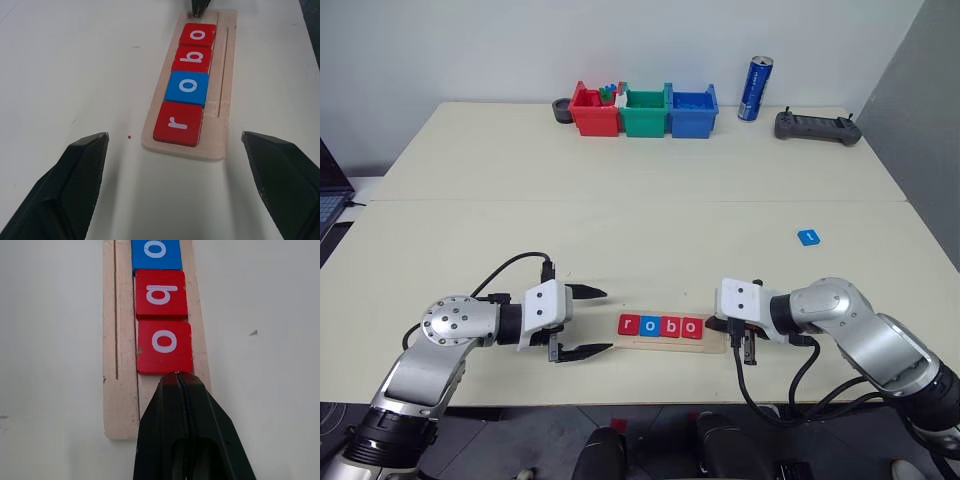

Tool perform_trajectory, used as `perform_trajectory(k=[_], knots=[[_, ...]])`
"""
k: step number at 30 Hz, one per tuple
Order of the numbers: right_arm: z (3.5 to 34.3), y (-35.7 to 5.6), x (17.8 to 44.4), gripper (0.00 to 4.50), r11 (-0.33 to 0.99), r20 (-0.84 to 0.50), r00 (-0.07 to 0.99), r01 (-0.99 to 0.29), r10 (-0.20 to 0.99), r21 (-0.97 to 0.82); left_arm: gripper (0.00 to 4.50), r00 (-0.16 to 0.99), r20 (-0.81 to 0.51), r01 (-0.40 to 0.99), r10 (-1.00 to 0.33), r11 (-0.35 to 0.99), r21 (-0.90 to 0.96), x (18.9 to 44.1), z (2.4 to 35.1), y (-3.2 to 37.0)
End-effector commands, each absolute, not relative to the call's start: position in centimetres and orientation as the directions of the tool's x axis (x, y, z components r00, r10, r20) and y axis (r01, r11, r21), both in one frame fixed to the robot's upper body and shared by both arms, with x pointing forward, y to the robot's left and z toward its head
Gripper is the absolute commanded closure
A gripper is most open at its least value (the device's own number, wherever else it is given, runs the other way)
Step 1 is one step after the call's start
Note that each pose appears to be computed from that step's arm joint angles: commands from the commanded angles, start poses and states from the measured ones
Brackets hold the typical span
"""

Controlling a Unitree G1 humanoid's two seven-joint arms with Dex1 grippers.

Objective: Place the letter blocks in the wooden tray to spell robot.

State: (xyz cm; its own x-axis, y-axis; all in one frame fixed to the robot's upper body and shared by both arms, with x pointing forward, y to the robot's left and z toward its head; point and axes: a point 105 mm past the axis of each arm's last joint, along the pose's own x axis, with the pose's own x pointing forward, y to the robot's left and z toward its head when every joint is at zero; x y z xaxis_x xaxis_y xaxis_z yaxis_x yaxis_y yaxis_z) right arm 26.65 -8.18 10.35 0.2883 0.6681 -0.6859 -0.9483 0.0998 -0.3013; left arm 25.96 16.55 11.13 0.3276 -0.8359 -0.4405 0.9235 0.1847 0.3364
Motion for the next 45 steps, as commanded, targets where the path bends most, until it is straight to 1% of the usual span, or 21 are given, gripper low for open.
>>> perform_trajectory(k=[1,9,13,17,22,28,37,45], knots=[[11.2,-7.2,26.8,4.48,0.067,-0.672,0.290,-0.939,0.682,-0.337,0.00,0.336,-0.428,0.912,-0.839,0.175,0.372,25.9,12.1,16.5],[11.3,-6.6,26.7,4.48,0.054,-0.668,0.278,-0.941,0.690,-0.335,0.00,0.336,-0.421,0.911,-0.843,0.177,0.373,26.1,12.1,16.4],[12.0,-8.2,26.4,4.48,0.064,-0.682,0.289,-0.940,0.672,-0.335,0.00,0.342,-0.419,0.910,-0.841,0.185,0.372,26.3,11.7,16.8],[12.1,-9.0,26.1,4.48,0.067,-0.696,0.289,-0.942,0.657,-0.328,0.00,0.346,-0.418,0.909,-0.840,0.190,0.370,26.5,11.2,17.1],[11.2,-9.3,26.0,4.48,0.076,-0.707,0.291,-0.945,0.645,-0.319,0.00,0.343,-0.418,0.910,-0.842,0.187,0.370,26.7,10.6,17.5],[9.6,-8.9,26.1,4.48,0.057,-0.716,0.276,-0.948,0.641,-0.314,0.00,0.336,-0.412,0.908,-0.847,0.176,0.380,26.5,10.9,16.9],[9.1,-7.9,26.3,4.48,0.039,-0.693,0.262,-0.947,0.672,-0.320,0.00,0.337,-0.411,0.907,-0.847,0.175,0.383,26.0,11.5,16.3],[8.9,-8.0,26.7,4.48,0.037,-0.690,0.272,-0.942,0.671,-0.335,0.00,0.337,-0.406,0.907,-0.850,0.177,0.383,26.2,12.1,15.5]])
